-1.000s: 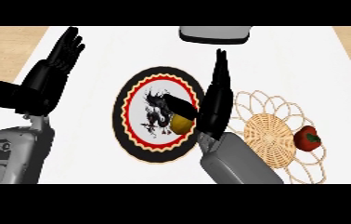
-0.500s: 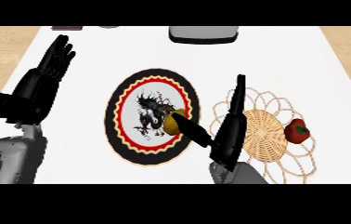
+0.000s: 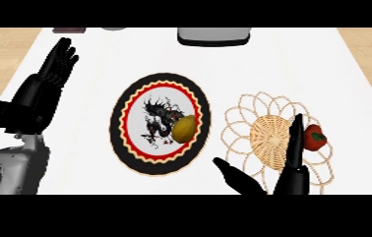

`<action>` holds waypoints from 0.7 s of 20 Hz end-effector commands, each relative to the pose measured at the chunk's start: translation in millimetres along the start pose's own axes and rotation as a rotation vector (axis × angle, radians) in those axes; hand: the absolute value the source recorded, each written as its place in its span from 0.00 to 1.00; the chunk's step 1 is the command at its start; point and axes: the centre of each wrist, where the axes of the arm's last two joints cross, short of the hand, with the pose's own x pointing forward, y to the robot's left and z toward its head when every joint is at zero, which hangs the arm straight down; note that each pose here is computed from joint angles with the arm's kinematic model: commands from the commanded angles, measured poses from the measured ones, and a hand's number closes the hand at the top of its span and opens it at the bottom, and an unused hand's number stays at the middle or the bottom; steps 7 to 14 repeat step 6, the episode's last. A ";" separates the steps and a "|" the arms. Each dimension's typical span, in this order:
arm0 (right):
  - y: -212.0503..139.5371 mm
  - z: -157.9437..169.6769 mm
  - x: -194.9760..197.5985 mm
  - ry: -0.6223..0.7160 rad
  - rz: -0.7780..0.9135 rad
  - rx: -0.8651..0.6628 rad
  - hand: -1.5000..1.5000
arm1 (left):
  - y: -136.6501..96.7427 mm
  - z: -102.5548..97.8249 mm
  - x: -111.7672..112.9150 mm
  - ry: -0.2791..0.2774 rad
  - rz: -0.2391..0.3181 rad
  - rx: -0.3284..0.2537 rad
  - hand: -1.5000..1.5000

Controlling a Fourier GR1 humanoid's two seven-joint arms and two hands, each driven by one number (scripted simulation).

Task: Pick the lemon from the placemat and place it in the plate

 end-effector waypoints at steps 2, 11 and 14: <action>-28.6 26.2 -9.9 0.002 0.016 0.015 0.00 | 3.2 -6.2 2.1 0.000 0.021 -0.007 0.50; -53.8 37.5 -22.7 -0.011 0.072 -0.046 0.00 | 10.8 -4.2 -10.2 0.014 0.011 0.000 0.50; -53.8 37.5 -22.7 -0.011 0.072 -0.046 0.00 | 10.8 -4.2 -10.2 0.014 0.011 0.000 0.50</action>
